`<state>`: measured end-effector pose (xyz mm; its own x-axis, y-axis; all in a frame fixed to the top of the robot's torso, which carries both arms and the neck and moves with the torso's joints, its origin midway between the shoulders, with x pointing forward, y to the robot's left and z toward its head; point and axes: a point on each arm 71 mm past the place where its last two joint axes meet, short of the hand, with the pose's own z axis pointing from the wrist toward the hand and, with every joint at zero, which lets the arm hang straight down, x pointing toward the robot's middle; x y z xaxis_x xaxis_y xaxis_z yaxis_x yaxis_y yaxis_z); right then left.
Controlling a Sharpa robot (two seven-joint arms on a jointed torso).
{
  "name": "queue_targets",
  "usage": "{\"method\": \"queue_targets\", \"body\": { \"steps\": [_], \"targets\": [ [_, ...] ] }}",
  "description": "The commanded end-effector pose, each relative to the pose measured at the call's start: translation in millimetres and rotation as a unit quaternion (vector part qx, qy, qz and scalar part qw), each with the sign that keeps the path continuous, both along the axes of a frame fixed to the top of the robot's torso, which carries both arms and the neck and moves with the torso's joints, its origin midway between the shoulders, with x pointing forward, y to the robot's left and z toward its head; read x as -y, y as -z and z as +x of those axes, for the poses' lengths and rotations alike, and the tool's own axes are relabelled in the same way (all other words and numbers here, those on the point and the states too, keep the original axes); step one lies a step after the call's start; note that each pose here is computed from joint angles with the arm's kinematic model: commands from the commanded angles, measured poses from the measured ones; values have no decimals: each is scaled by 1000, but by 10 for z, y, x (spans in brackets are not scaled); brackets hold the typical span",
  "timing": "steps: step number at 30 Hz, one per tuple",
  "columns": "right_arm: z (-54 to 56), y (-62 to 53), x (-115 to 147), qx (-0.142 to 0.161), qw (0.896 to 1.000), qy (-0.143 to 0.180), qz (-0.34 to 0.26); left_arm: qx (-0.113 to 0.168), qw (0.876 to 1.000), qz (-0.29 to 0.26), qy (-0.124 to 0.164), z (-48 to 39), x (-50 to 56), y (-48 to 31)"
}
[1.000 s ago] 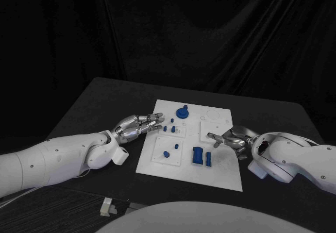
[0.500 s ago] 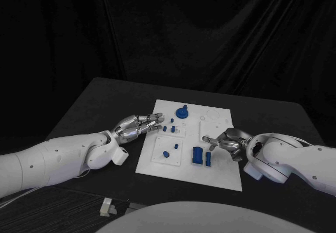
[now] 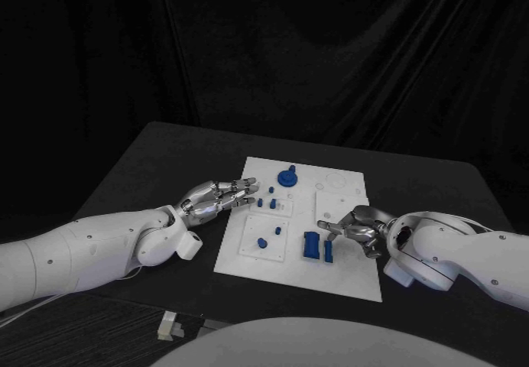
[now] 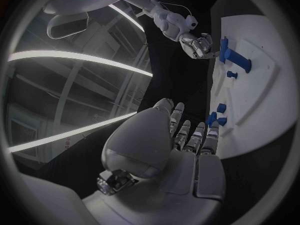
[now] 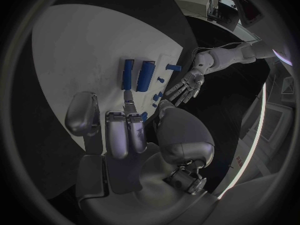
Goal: Assemble the parts on the task board
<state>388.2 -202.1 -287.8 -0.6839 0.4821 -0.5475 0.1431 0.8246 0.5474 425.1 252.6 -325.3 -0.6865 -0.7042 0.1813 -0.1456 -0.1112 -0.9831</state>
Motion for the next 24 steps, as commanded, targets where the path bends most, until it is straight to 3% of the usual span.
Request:
{"method": "queue_targets", "body": {
  "steps": [1,7,13,19,24],
  "targets": [
    [-64,64,-13,-24,1000,-11,-14,3,1000,-11,1,-3,15,-11],
    [-87,97,-13,-25,999,-14,-17,2,1000,-11,1,-3,14,-8],
    [-88,85,-19,2,999,-28,-31,1,1000,-11,2,-3,15,-6],
    [-80,39,-39,49,996,-50,-50,0,1000,-11,3,-4,17,-4],
    [-67,-39,-66,113,989,-71,-59,1,1000,-11,2,-6,11,-6]
  ]
}}
